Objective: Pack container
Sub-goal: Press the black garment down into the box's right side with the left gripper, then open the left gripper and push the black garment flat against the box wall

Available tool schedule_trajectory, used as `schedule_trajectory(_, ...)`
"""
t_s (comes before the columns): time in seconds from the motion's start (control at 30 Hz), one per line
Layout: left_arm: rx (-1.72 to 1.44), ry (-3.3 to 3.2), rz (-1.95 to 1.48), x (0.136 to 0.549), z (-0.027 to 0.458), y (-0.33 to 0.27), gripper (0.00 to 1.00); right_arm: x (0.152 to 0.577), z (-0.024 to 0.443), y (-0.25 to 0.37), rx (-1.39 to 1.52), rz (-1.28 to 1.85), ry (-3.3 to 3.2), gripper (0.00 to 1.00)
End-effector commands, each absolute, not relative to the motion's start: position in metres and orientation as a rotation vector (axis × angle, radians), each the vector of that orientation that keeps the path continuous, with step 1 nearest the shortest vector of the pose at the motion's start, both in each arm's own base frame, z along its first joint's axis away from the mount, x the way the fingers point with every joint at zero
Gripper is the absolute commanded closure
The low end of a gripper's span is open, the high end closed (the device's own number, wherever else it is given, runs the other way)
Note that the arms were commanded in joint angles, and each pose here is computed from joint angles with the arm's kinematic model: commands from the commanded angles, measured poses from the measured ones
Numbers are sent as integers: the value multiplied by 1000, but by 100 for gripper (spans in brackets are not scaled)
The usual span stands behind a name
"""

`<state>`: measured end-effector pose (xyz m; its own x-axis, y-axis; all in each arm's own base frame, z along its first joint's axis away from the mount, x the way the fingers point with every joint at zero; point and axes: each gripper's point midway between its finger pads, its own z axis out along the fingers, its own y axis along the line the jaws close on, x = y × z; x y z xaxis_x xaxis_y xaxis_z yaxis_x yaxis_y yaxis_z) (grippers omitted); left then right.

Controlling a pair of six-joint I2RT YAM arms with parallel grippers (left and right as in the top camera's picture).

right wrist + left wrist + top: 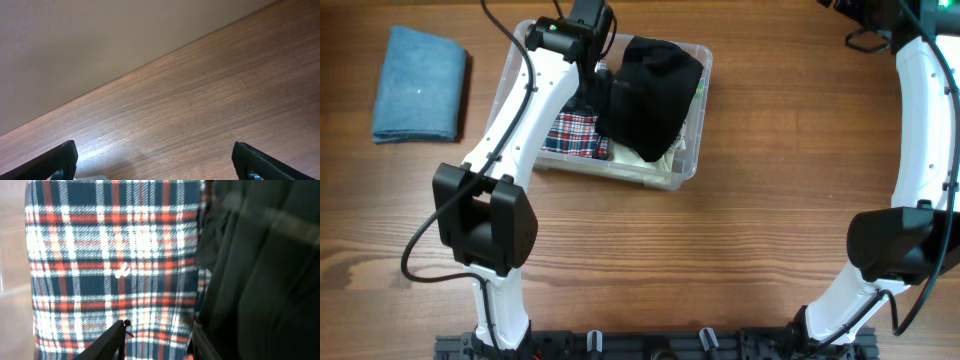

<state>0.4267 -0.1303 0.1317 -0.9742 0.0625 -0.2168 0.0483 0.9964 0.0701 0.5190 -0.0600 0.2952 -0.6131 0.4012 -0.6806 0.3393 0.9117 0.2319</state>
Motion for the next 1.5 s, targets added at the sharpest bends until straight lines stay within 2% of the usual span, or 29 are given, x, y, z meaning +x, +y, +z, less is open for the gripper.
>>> schedule_trajectory(0.0,52,2965,47,410,120,-150,57,521,291,-61,538,90,2286,1)
schedule_trajectory(0.1,138,2957,-17,402,109,-184,57,521,291,-61,538,90,2286,0)
schedule_trajectory(0.17,221,2908,-117,397,110,-226,56,521,291,-61,538,90,2286,0)
schedule_trajectory(0.33,363,2845,-174,383,114,-274,55,521,291,-61,538,90,2286,0)
schedule_trajectory(0.47,346,2824,-82,389,114,-263,53,521,291,-61,537,89,2287,0)
schedule_trajectory(0.6,289,2777,-101,411,124,-252,53,521,291,-61,538,90,2286,0)
schedule_trajectory(0.77,325,2608,-186,442,166,-271,49,521,291,-61,538,90,2286,0)
schedule_trajectory(0.9,358,2590,-205,433,180,-282,49,521,291,-61,538,90,2286,0)
schedule_trajectory(1.17,556,2656,-188,376,167,-323,49,521,291,-61,538,90,2286,0)
schedule_trajectory(1.4,601,2708,-151,371,135,-332,50,521,291,-61,538,90,2286,0)
schedule_trajectory(1.43,603,2709,-150,372,131,-333,51,521,291,-61,538,90,2286,0)
schedule_trajectory(1.47,604,2700,-156,373,130,-336,60,521,291,-61,537,89,2287,0)
